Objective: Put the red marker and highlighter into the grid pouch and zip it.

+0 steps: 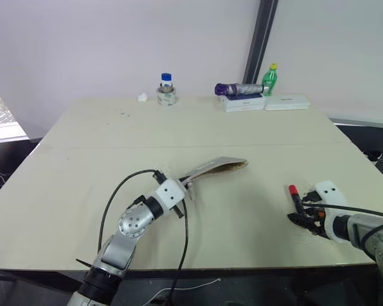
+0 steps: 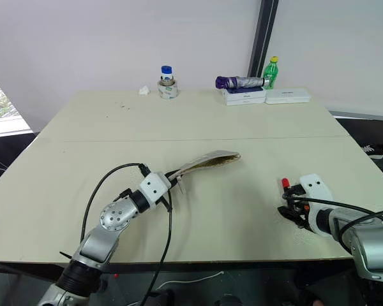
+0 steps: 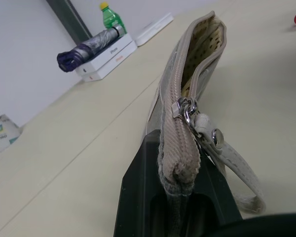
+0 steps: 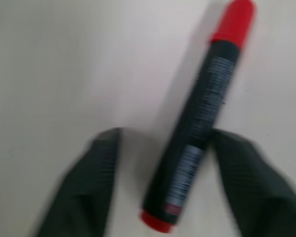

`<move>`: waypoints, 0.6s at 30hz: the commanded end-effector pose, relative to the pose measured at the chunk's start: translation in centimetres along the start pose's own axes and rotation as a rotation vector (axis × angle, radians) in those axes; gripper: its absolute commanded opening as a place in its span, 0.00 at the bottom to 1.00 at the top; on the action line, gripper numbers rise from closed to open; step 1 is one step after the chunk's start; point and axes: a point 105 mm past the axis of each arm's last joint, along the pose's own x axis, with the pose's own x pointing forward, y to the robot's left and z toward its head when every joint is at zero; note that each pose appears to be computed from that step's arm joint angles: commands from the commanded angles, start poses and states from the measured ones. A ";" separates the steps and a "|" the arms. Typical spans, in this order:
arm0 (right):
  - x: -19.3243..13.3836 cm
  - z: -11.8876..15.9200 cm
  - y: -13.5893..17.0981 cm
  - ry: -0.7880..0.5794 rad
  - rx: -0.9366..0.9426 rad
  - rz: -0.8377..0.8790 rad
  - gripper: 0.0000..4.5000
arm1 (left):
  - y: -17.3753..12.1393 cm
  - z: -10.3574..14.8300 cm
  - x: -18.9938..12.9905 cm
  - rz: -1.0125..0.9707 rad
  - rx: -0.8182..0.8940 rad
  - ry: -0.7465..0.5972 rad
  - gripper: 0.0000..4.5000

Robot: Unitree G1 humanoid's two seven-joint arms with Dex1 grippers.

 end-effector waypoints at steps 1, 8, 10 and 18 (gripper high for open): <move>-0.4 1.1 -0.4 -0.046 0.000 -0.027 0.23 | 0.5 1.3 0.3 0.007 0.016 -0.059 0.00; -1.5 5.1 2.1 -0.147 -0.320 0.059 0.07 | 1.3 1.1 0.1 0.033 0.039 -0.051 0.00; -2.3 6.5 3.5 -0.180 -0.423 0.120 0.07 | 1.4 1.2 0.0 0.033 0.052 -0.054 0.00; -3.0 9.3 6.0 -0.211 -0.627 0.190 0.07 | 0.9 1.5 0.0 0.002 0.072 -0.072 0.00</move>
